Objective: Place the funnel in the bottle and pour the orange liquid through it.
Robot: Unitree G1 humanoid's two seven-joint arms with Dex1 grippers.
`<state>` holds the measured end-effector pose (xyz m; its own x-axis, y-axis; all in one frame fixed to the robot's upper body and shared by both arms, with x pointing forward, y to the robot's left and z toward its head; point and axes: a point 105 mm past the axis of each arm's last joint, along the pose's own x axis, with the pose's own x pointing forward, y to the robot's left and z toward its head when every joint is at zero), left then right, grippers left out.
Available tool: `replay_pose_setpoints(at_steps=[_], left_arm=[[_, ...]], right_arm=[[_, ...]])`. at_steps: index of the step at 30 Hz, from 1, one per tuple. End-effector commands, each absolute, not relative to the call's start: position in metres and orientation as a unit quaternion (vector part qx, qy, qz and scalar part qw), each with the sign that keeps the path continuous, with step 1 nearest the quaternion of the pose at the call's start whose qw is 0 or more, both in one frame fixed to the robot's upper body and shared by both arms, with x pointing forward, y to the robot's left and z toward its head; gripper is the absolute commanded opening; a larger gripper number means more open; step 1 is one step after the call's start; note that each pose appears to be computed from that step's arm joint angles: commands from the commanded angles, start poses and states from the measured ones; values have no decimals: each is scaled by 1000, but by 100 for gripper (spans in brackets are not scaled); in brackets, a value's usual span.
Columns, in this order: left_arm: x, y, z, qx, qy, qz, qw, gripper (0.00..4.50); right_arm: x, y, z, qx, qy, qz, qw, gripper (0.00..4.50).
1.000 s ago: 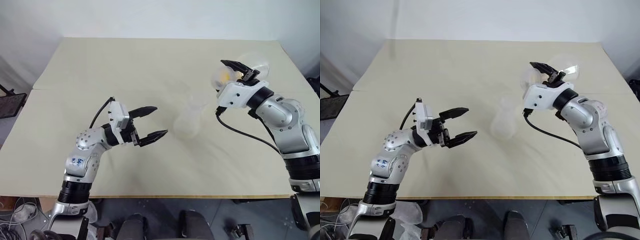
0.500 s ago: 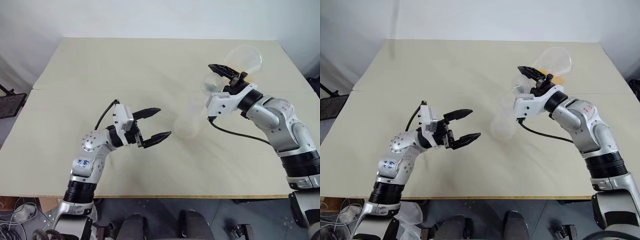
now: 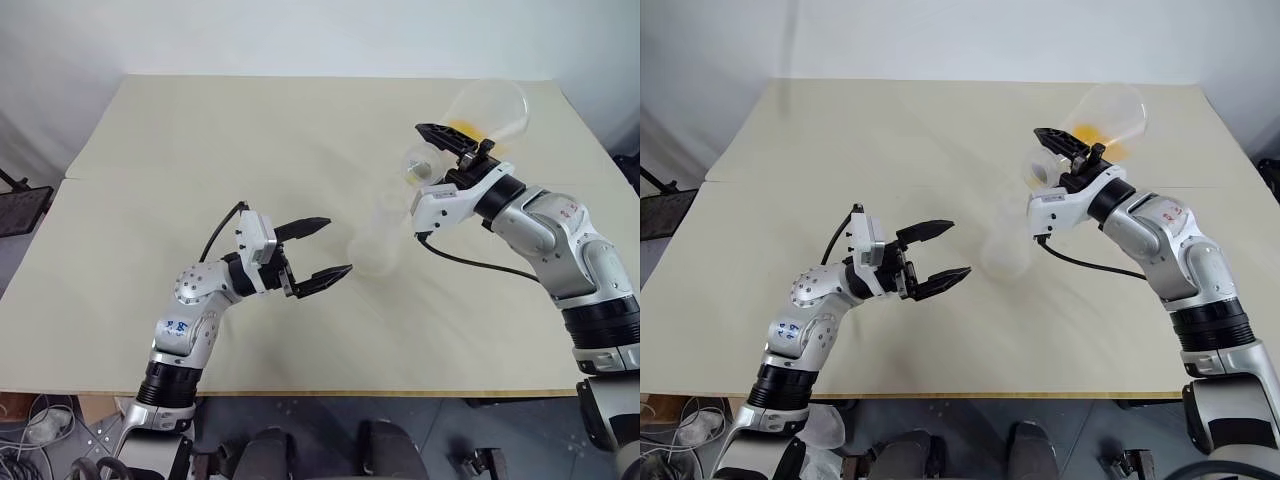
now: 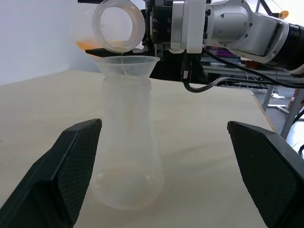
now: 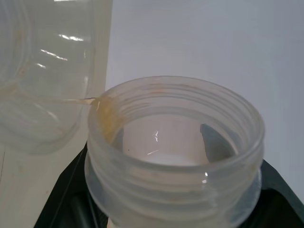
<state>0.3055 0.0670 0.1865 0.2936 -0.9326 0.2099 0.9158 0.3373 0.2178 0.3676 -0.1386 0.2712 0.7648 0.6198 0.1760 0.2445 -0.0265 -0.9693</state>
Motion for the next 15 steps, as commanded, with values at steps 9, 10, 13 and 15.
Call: replay_pose_setpoints(at_steps=[9,10,13,15], left_arm=[[301,63,195,35,-169,-580,796,450],[300,63,195,35,-169,-581,796,450],[300,62,195,34,-169,-581,795,450],[300,62,195,34,-170,-581,795,450]], right_arm=[[363,-137,291,-713,-336,124,603,248],[363,-138,292,-715,-337,122,600,248],[363,-139,293,-717,-337,122,597,248],[363,-140,293,-719,-337,122,595,248]])
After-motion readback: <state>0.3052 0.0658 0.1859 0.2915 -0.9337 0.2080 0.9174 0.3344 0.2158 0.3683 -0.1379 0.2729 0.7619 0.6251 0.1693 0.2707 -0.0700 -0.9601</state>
